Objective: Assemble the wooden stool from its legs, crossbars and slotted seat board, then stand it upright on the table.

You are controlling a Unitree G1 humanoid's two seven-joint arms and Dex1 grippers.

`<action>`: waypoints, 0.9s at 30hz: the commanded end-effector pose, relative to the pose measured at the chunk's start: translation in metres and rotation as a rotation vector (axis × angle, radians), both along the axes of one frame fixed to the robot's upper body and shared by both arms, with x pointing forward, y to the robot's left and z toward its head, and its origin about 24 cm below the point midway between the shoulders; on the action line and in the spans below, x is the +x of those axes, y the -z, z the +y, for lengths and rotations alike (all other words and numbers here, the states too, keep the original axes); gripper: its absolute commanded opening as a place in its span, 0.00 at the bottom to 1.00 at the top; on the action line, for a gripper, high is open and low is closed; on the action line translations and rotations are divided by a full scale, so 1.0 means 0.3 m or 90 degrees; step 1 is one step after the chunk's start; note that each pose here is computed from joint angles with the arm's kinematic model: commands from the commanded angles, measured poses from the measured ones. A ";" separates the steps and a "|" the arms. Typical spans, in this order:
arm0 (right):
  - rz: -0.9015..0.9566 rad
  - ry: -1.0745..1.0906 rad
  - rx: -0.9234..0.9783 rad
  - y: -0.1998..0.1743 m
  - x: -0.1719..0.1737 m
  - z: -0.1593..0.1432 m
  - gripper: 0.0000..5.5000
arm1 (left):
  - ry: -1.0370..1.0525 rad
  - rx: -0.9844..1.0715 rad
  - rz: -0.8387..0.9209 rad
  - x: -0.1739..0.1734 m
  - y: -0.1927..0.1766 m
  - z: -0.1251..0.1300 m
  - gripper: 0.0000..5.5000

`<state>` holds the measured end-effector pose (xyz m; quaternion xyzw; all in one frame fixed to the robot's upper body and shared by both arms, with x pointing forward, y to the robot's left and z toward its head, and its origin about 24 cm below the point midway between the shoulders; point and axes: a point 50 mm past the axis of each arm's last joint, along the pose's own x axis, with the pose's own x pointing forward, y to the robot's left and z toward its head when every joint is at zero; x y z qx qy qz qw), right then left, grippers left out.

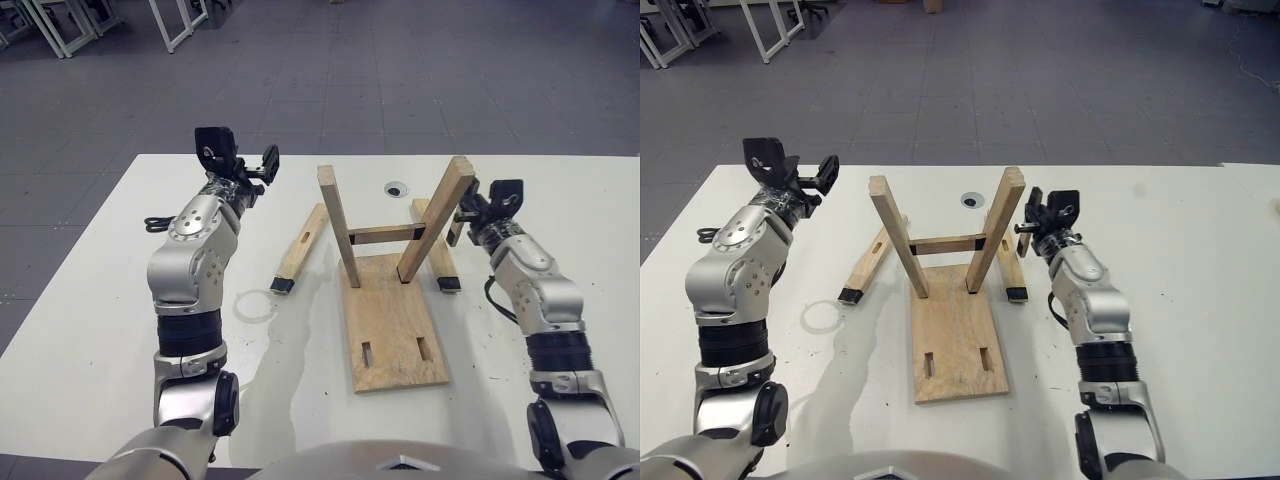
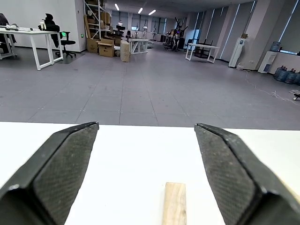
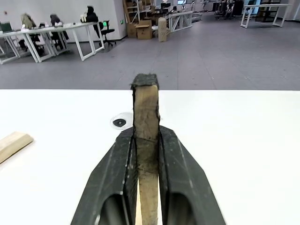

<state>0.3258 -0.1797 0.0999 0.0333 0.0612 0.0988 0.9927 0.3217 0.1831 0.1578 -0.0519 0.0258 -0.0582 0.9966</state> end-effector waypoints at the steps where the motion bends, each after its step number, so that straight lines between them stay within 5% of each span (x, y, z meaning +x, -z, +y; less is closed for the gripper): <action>1: -0.034 -0.023 0.002 -0.032 0.026 0.042 0.07 | -0.006 0.002 0.019 -0.004 0.038 -0.008 0.69; 27: 0.013 0.038 0.004 0.123 0.028 0.022 0.07 | 0.002 0.008 0.031 -0.015 0.057 -0.029 0.69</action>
